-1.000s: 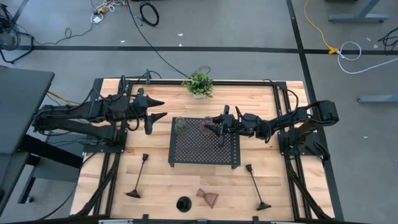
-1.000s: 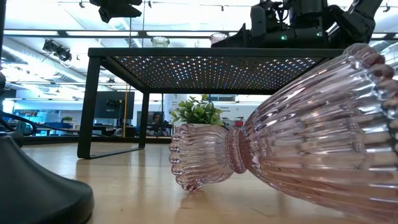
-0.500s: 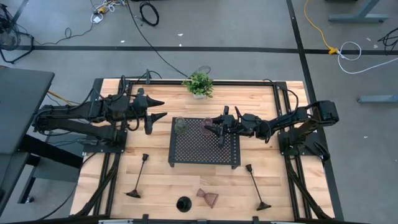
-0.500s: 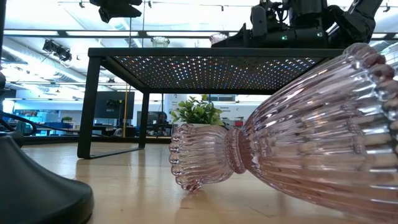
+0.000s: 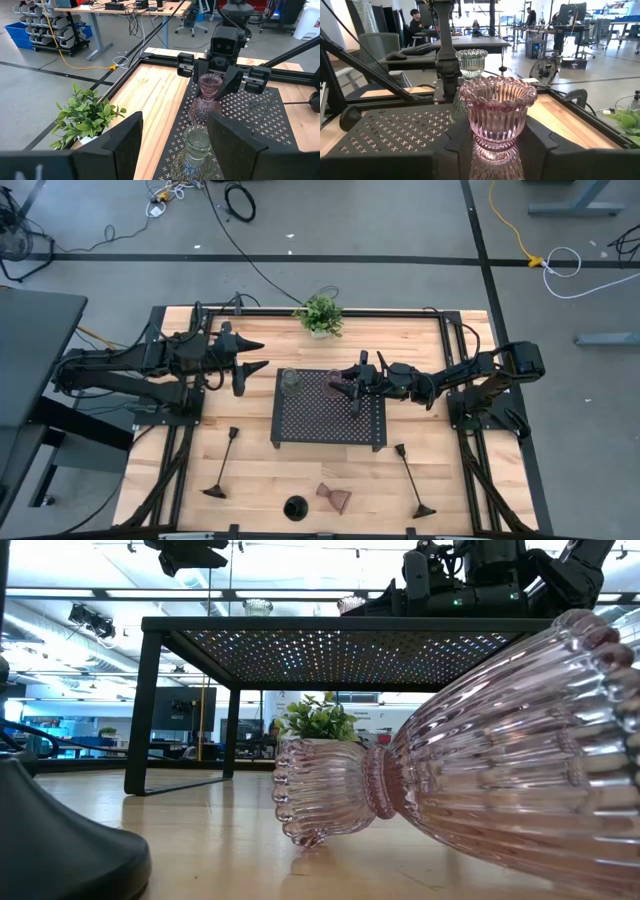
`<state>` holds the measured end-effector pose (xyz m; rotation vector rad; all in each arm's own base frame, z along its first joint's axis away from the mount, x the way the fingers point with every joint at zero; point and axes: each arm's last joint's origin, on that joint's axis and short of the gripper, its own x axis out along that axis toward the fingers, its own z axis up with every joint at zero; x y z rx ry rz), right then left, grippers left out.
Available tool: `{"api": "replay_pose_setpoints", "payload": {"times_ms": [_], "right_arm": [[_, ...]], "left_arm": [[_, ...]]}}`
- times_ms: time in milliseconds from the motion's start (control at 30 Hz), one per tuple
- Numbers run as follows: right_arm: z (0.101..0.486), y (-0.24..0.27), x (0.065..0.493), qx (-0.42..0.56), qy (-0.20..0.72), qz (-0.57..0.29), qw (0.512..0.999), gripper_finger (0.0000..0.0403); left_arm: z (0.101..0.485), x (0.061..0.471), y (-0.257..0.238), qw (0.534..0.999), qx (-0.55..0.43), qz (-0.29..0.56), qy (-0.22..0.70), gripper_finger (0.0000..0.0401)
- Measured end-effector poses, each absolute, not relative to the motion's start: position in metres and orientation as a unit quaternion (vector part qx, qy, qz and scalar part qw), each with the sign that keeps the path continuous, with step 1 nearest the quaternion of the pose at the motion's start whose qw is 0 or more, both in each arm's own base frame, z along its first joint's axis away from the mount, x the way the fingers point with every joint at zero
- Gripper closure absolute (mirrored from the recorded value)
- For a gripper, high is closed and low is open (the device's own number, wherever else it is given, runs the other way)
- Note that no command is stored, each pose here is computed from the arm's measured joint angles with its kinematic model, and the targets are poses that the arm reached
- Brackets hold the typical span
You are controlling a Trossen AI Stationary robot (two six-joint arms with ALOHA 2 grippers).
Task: Pick & Place candle stick holders
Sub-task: Put the top right pink glass candle holder on the shelf aligned with the other glass candle holder
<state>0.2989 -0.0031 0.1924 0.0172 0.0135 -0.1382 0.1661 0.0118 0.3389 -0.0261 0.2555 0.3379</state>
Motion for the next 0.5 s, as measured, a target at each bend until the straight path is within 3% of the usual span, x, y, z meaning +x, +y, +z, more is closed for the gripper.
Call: {"api": "replay_pose_setpoints", "payload": {"times_ms": [200, 500], "right_arm": [[0.1925, -0.0031, 0.2989, 0.009, 0.006, -0.069, 0.998, 0.027], [0.1935, -0.0034, 0.2989, 0.013, 0.001, -0.075, 0.997, 0.022]], "left_arm": [[0.3388, 0.1662, 0.0118, 0.978, -0.013, 0.168, 0.127, 0.0176], [0.3387, 0.1662, 0.0118, 0.978, -0.013, 0.168, 0.127, 0.0176]]}}
